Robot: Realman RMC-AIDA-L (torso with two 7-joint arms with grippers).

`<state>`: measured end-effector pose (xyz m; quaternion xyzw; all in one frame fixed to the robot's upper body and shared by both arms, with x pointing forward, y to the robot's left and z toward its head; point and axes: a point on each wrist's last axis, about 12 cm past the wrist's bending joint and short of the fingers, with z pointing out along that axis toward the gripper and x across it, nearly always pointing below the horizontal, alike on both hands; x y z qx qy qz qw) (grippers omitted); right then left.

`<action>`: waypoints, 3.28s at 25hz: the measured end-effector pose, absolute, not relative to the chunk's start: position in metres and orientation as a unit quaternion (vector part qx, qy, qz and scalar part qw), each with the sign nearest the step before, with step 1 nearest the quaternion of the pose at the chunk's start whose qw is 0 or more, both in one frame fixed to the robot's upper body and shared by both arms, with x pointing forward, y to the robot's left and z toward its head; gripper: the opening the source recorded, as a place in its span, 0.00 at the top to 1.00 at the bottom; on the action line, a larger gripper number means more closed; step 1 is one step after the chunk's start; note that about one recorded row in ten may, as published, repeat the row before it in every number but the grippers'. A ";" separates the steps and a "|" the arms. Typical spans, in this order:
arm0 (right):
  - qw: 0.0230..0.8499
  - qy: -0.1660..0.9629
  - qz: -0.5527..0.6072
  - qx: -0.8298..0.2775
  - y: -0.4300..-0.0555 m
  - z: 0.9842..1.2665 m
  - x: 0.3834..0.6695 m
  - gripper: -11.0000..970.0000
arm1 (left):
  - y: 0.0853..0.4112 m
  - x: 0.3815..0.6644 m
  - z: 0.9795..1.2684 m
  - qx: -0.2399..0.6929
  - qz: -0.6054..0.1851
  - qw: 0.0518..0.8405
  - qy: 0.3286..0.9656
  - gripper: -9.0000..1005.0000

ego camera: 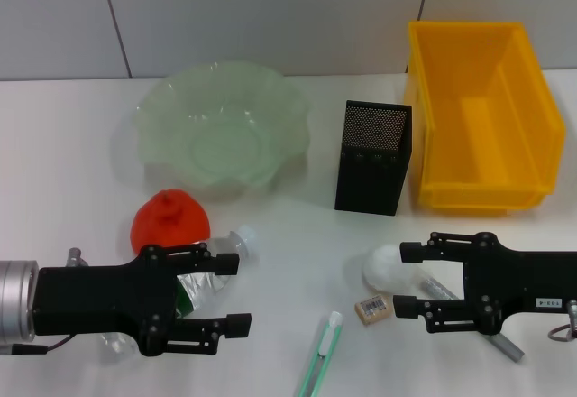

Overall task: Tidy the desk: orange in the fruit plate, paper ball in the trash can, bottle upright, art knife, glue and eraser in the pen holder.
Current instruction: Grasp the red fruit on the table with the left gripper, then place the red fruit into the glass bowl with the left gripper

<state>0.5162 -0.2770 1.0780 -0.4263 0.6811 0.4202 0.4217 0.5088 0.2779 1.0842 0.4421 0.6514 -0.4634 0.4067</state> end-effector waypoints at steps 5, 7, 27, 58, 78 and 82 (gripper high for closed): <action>0.422 0.680 0.420 -0.427 -0.276 1.079 0.517 0.21 | 0.280 0.508 1.084 0.442 -0.462 0.406 0.653 0.21; 0.422 0.680 0.420 -0.428 -0.276 1.079 0.517 0.21 | 0.281 0.508 1.084 0.442 -0.462 0.406 0.653 0.21; 0.427 0.681 0.420 -0.421 -0.278 1.079 0.517 0.21 | 0.304 0.548 1.091 0.353 -0.345 0.514 0.702 0.22; 0.429 0.682 0.420 -0.417 -0.279 1.078 0.516 0.21 | 0.295 0.564 1.055 0.343 -0.232 0.465 0.783 0.61; 0.428 0.685 0.417 -0.417 -0.278 1.078 0.518 0.21 | 0.331 0.554 1.108 0.337 -0.265 0.520 0.739 0.81; 0.428 0.687 0.418 -0.413 -0.279 1.077 0.517 0.21 | 0.322 0.563 1.129 0.293 -0.301 0.591 0.688 0.85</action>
